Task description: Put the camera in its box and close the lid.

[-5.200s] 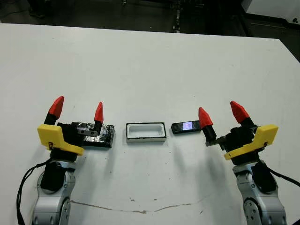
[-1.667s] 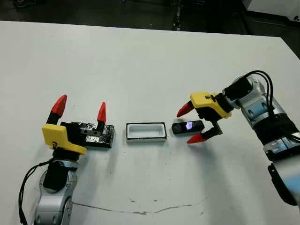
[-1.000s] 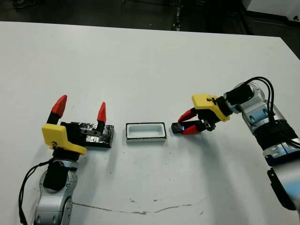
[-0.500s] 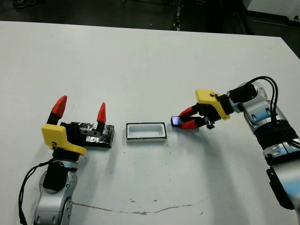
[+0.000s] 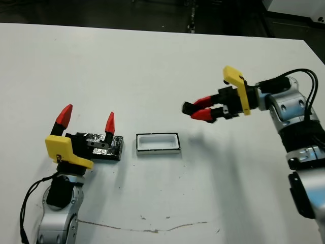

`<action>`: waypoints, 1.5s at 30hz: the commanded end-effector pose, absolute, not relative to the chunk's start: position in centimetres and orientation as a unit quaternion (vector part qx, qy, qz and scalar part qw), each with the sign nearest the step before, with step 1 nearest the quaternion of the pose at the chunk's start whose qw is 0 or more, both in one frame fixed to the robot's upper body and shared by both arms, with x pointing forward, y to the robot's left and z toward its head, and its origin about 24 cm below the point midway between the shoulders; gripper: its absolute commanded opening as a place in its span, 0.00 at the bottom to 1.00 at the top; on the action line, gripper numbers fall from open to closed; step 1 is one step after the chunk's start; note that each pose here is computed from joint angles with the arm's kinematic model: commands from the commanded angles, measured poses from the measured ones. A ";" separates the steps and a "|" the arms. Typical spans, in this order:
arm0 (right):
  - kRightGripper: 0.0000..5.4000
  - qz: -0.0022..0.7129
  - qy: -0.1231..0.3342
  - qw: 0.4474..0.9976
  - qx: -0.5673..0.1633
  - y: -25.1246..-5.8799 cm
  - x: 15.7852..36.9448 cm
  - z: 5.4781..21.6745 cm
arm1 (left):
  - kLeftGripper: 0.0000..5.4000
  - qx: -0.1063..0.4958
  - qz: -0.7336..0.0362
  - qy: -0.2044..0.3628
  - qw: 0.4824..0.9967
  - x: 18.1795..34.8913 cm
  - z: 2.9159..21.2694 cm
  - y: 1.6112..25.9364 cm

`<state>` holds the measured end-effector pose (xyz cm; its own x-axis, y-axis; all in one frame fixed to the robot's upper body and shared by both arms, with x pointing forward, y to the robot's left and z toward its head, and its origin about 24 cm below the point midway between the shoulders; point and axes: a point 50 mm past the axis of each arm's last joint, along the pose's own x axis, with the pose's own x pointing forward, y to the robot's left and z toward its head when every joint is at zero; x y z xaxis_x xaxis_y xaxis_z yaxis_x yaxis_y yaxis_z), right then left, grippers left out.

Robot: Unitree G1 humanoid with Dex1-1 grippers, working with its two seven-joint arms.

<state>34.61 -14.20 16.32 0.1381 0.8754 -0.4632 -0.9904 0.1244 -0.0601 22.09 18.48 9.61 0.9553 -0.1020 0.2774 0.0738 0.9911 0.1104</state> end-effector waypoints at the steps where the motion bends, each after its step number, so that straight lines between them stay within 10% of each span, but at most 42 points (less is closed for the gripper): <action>1: 0.31 0.639 0.169 0.731 -0.169 -13.0 33.7 15.5 | 1.00 0.054 -0.046 -0.134 0.988 22.0 9.3 18.6; 45: 0.31 0.682 0.194 0.680 -0.188 -6.9 31.8 12.4 | 1.00 0.057 -0.037 -0.139 0.988 22.0 9.5 18.5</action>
<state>31.71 -7.01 12.04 -0.0144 0.8629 -0.5051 -0.9997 -0.0034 0.0227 22.05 18.50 9.58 0.9567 -0.0892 0.2772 0.0609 0.9922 0.1091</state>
